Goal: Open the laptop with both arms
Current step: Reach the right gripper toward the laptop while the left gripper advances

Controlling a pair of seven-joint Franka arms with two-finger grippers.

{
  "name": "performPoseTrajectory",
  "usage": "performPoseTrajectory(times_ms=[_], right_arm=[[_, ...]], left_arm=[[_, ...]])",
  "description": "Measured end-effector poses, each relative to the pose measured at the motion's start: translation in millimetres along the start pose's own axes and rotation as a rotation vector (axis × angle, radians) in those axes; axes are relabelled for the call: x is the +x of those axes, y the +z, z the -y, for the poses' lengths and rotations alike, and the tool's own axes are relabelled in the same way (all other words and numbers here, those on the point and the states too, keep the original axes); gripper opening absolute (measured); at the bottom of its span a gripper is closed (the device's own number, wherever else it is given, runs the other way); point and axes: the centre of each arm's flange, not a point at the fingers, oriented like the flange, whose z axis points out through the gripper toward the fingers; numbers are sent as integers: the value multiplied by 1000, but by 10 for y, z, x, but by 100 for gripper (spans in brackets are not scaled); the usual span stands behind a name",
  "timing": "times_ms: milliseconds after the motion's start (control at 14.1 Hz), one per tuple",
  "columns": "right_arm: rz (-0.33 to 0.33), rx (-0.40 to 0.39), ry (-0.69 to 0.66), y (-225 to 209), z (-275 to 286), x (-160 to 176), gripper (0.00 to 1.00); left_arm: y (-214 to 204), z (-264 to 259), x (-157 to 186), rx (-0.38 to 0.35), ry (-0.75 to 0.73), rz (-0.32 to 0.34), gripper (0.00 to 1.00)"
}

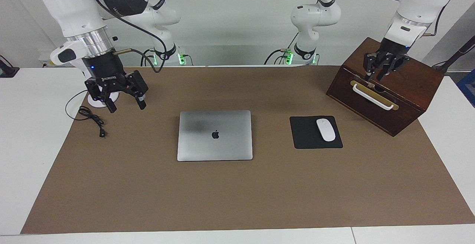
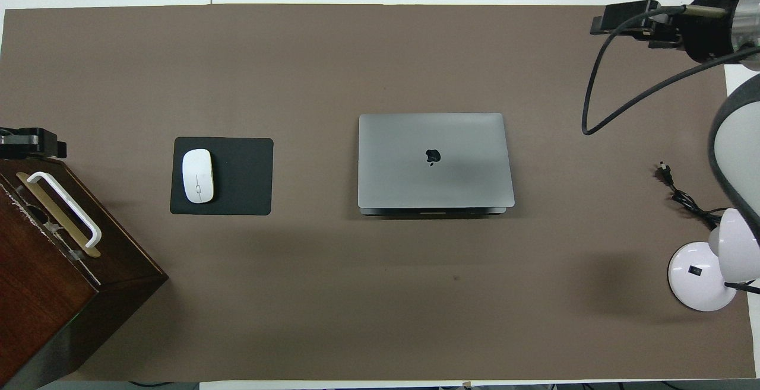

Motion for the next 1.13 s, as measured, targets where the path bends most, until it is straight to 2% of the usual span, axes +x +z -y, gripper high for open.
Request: performPoseTrajectory(times_ms=[142,354,637,850,1133], right_arm=[[-9,80,88,180,43,-13,100],[-14,179,204,511,89,-92,100],[-2,293,340,999,269,-389,100],[8,284,422,1401,374,-769,100],[96,250,537,1642,321,-1349,100]], left_arm=[[12,3,10,0,-1,-6,1],[49,-1,30,1,0,-20,1],[317,-92,26,2,20,-62,1],[628,-335,-171,0,82,-102,1],[892,-715,-488,-10,162,-198,1]])
